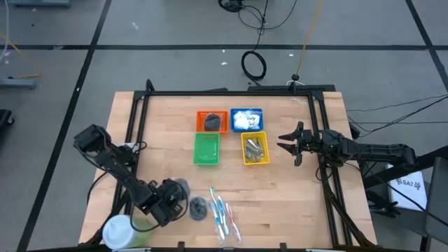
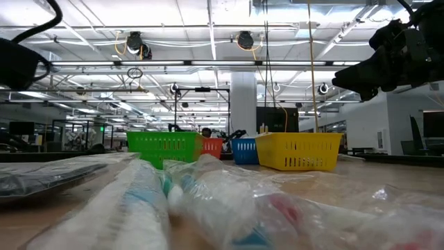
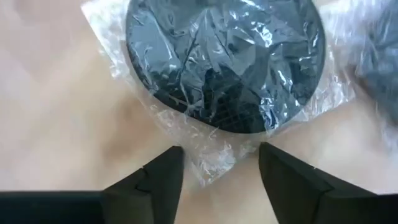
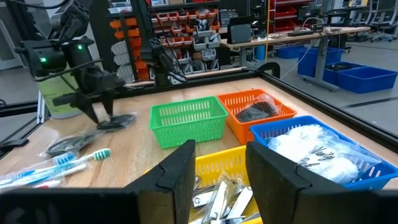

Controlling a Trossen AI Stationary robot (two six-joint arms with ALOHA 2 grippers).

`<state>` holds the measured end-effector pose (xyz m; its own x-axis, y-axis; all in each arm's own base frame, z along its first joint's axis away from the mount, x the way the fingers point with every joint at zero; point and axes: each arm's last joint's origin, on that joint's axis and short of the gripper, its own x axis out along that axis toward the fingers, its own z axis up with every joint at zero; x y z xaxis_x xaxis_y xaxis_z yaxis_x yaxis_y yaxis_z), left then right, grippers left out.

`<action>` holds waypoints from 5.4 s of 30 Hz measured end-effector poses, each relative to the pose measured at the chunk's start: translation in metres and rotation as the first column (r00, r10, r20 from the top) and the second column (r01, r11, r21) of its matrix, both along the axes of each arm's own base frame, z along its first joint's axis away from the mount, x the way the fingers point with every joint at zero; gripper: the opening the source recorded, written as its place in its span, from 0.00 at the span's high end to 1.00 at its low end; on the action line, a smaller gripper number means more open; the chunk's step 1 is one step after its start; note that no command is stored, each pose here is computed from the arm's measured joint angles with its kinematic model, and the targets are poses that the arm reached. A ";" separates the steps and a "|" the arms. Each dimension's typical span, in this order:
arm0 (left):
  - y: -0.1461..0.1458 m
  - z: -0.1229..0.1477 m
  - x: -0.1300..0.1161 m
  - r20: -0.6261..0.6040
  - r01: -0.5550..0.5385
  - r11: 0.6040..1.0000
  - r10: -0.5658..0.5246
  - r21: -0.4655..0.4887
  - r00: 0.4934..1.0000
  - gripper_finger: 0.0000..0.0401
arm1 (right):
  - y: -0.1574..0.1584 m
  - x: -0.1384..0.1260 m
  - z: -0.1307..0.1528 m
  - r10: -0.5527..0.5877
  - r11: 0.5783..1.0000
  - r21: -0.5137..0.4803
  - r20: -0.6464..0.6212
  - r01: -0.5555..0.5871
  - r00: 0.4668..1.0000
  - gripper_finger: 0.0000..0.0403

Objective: Pick & Place Travel size toiletries
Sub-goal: Put the black hairbrush into the orange bin

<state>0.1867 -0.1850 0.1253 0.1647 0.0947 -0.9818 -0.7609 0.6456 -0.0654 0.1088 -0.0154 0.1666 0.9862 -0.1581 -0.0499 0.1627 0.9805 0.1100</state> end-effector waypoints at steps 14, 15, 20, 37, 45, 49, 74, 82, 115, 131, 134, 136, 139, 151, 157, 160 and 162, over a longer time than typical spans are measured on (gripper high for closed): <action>0.004 -0.001 -0.001 0.022 0.037 0.995 -0.039 0.090 0.999 0.90 | 0.000 0.000 0.000 0.000 1.000 0.000 0.000 0.000 1.000 0.68; 0.005 -0.001 -0.001 0.027 0.037 0.995 -0.039 0.094 0.999 0.93 | 0.000 0.000 0.000 0.001 1.000 0.000 0.000 -0.001 1.000 0.68; 0.004 0.000 -0.001 0.036 0.037 0.994 -0.041 0.099 0.999 0.99 | 0.000 0.000 0.000 0.000 1.000 0.000 0.000 0.000 1.000 0.68; 0.014 0.046 -0.007 0.263 0.049 0.990 -0.082 0.130 0.961 1.00 | 0.000 0.000 0.000 0.000 1.000 0.000 0.000 0.000 1.000 0.68; 0.030 0.068 -0.002 0.413 0.040 0.953 -0.168 0.301 0.895 1.00 | 0.000 0.000 0.000 0.000 1.000 0.000 0.000 0.000 1.000 0.68; 0.044 0.081 0.009 0.463 0.023 0.915 -0.226 0.404 0.857 1.00 | 0.000 0.000 0.000 0.000 1.000 0.000 0.000 0.000 1.000 0.68; 0.236 0.113 0.081 0.464 -0.025 0.866 -0.243 0.499 0.852 1.00 | 0.000 0.000 0.000 0.000 1.000 0.000 0.000 0.000 1.000 0.68; 0.270 0.105 0.078 0.432 -0.027 0.875 -0.211 0.482 0.877 1.00 | 0.000 0.000 0.000 0.000 1.000 0.000 0.000 0.000 1.000 0.68; 0.289 0.036 0.111 0.376 0.013 0.926 -0.166 0.378 0.912 0.88 | 0.000 0.000 0.000 0.000 1.000 0.000 0.000 0.000 1.000 0.68; 0.275 0.083 0.101 0.453 0.055 0.880 -0.296 0.472 0.841 0.51 | 0.000 0.000 0.000 0.000 1.000 0.000 0.000 0.000 1.000 0.68; 0.261 0.106 0.095 0.513 0.082 0.872 -0.357 0.482 0.780 0.50 | 0.000 0.000 0.000 0.000 1.000 0.000 0.000 0.000 1.000 0.68; 0.249 0.120 0.089 0.556 0.114 0.875 -0.394 0.470 0.732 0.50 | 0.000 0.000 0.000 0.000 1.000 0.000 0.000 0.000 1.000 0.68; 0.226 0.135 0.080 0.607 0.206 0.879 -0.450 0.429 0.655 0.52 | 0.000 0.000 0.000 0.000 1.000 0.000 0.000 0.000 1.000 0.68; 0.113 0.128 0.065 0.632 0.503 0.838 -0.510 0.211 0.584 0.55 | 0.000 0.000 0.000 0.000 1.000 0.000 0.000 0.000 1.000 0.68; 0.070 0.096 0.065 0.544 0.516 0.843 -0.506 0.148 0.669 0.55 | 0.000 0.000 0.000 0.000 1.000 0.000 0.000 0.000 1.000 0.68; 0.055 0.079 0.067 0.512 0.504 0.860 -0.471 0.085 0.718 0.55 | 0.000 0.000 0.000 0.000 1.000 0.000 0.000 0.000 1.000 0.68; 0.047 0.067 0.067 0.477 0.503 0.862 -0.468 0.062 0.744 0.55 | 0.000 0.000 0.000 0.000 1.000 0.000 0.000 0.000 1.000 0.68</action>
<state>0.2537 -0.1378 0.1924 0.6022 -0.1861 -0.7763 -0.2124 0.9000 -0.3806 0.1088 -0.0154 0.1666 0.9862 -0.1579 -0.0499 0.1625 0.9806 0.1100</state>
